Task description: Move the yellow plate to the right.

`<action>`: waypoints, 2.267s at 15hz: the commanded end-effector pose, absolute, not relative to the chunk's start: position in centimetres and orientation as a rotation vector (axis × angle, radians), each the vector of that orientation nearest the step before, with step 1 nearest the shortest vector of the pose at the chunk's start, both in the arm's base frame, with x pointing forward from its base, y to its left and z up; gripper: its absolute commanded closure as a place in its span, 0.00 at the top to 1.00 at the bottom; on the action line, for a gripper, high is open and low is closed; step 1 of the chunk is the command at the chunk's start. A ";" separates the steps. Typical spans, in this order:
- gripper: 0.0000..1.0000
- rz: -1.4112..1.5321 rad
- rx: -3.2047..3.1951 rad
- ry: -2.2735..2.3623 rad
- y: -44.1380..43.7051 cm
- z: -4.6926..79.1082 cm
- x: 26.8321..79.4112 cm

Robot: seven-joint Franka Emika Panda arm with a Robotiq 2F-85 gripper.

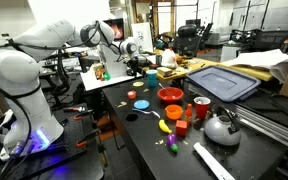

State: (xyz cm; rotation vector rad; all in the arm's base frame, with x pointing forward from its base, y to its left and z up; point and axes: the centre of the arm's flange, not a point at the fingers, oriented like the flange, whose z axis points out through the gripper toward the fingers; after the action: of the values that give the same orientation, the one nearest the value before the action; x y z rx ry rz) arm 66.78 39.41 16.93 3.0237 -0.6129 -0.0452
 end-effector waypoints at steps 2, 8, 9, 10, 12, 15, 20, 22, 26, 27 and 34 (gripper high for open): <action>1.00 -0.074 2.972 -0.687 38.3 14.4 69.2; 1.00 -0.089 2.940 -0.720 37.0 11.1 69.9; 1.00 -0.084 2.940 -0.718 37.0 10.9 70.0; 1.00 -0.081 2.938 -0.720 37.0 10.8 70.1; 1.00 -0.075 2.931 -0.726 36.8 11.0 70.0; 1.00 -0.063 2.907 -0.757 37.3 12.5 69.0; 1.00 -0.079 2.832 -0.781 37.6 13.8 67.8; 1.00 -0.102 2.782 -0.786 37.6 13.9 67.1; 1.00 -0.126 2.707 -0.797 37.3 14.2 66.1; 1.00 -0.127 2.691 -0.802 36.8 13.6 66.5; 1.00 -0.205 2.604 -0.849 33.3 10.6 66.8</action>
State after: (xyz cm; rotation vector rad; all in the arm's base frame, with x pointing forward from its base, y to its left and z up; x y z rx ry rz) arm 66.73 34.51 11.76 2.6583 -0.8020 -0.1645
